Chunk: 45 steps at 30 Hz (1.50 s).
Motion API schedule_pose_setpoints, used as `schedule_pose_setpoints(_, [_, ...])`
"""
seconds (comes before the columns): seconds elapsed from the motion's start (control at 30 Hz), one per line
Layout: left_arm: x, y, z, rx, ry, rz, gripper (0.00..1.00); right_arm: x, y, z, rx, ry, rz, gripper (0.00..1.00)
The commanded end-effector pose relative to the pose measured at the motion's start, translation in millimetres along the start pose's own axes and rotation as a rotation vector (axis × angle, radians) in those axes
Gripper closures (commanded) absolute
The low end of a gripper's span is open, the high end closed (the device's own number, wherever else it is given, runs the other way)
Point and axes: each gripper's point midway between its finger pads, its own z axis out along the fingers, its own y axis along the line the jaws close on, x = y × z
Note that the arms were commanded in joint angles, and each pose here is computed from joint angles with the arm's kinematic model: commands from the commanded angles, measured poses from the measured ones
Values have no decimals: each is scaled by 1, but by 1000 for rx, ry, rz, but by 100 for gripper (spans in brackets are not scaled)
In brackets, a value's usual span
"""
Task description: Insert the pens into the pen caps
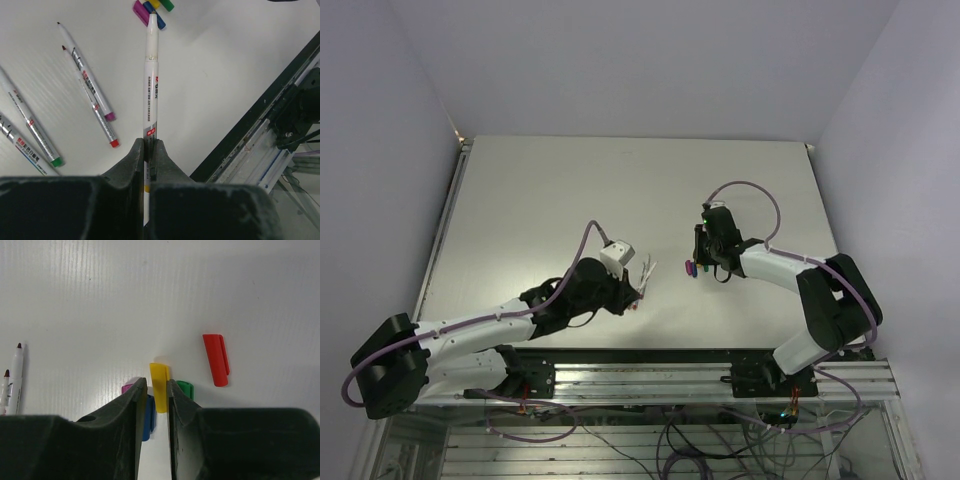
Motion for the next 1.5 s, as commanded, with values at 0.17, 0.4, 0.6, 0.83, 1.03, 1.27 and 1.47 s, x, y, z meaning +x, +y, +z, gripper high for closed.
schedule_pose_setpoints(0.17, [-11,-25,-1,122,-64,12,93,-13,3,4,5,-30,-13,76])
schedule_pose_setpoints(0.4, [-16,-31,-4,152,-88,11,93,-11,3,6,6,-23,-14,76])
schedule_pose_setpoints(0.6, [-21,-37,-7,182,-111,11,93,-5,0,9,16,-7,-13,76])
schedule_pose_setpoints(0.83, [-27,-40,-9,194,-135,6,93,6,-2,10,23,17,0,77])
schedule_pose_setpoints(1.03, [-26,-38,-8,183,-130,10,93,17,-6,14,33,47,-1,78])
schedule_pose_setpoints(1.27, [-23,-35,-8,173,-126,5,93,26,-10,16,56,79,4,80])
schedule_pose_setpoints(1.47, [-22,-35,-8,172,-122,11,93,34,-14,17,77,107,12,95])
